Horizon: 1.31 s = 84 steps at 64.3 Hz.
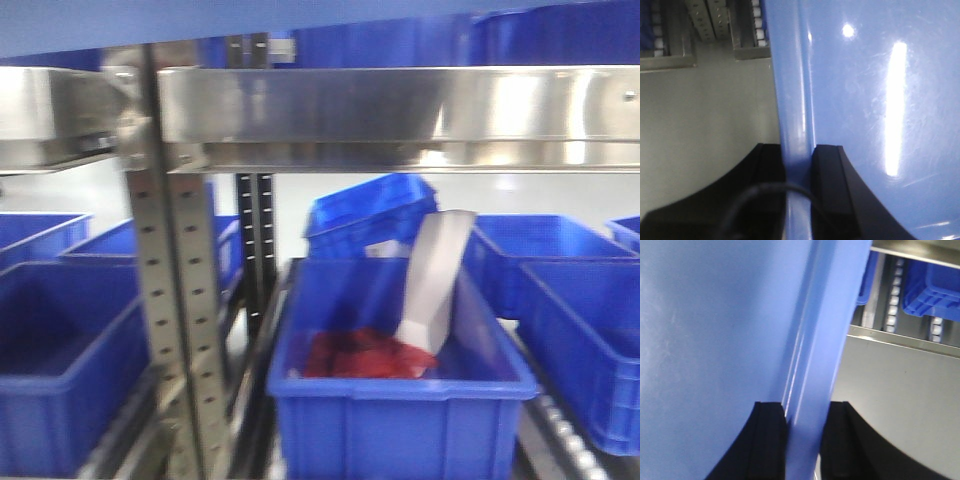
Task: Grab blue tray and place on right shelf
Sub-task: 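Raise the tray with both grippers above the upper steel shelf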
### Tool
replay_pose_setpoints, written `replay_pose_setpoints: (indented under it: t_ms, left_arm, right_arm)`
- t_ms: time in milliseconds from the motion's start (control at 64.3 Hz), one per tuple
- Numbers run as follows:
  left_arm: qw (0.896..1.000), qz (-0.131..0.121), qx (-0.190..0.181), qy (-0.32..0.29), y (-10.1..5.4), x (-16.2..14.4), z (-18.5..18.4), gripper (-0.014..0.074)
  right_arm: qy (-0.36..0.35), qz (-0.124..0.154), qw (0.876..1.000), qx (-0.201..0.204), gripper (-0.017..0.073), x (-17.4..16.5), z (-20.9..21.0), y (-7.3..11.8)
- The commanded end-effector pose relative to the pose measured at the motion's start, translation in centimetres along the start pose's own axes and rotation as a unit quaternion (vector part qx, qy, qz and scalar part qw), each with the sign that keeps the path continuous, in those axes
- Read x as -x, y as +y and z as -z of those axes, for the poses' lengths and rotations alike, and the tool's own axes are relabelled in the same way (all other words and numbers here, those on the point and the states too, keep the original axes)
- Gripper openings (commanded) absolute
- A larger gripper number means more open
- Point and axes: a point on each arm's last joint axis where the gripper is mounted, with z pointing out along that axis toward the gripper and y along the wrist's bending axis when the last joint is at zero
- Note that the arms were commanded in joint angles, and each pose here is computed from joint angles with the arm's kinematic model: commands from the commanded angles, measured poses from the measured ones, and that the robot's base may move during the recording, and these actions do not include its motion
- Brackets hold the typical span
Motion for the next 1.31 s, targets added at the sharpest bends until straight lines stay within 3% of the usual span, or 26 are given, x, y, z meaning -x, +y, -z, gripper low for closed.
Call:
replay_pose_setpoints:
  t_ms: [0,1291]
  left_arm:
    - [0.999,-0.024,0.006,0.026,-0.15,-1.04,1.55,-0.0048]
    - [0.999,-0.024,0.006,0.026,-0.15,-1.04,1.55,-0.0048]
  right_arm:
    - [-0.054,0.019,0.998,-0.007,0.0057,0.60,1.73,-0.56]
    - [-0.054,0.019,0.998,-0.007,0.0057,0.60,1.73,-0.56]
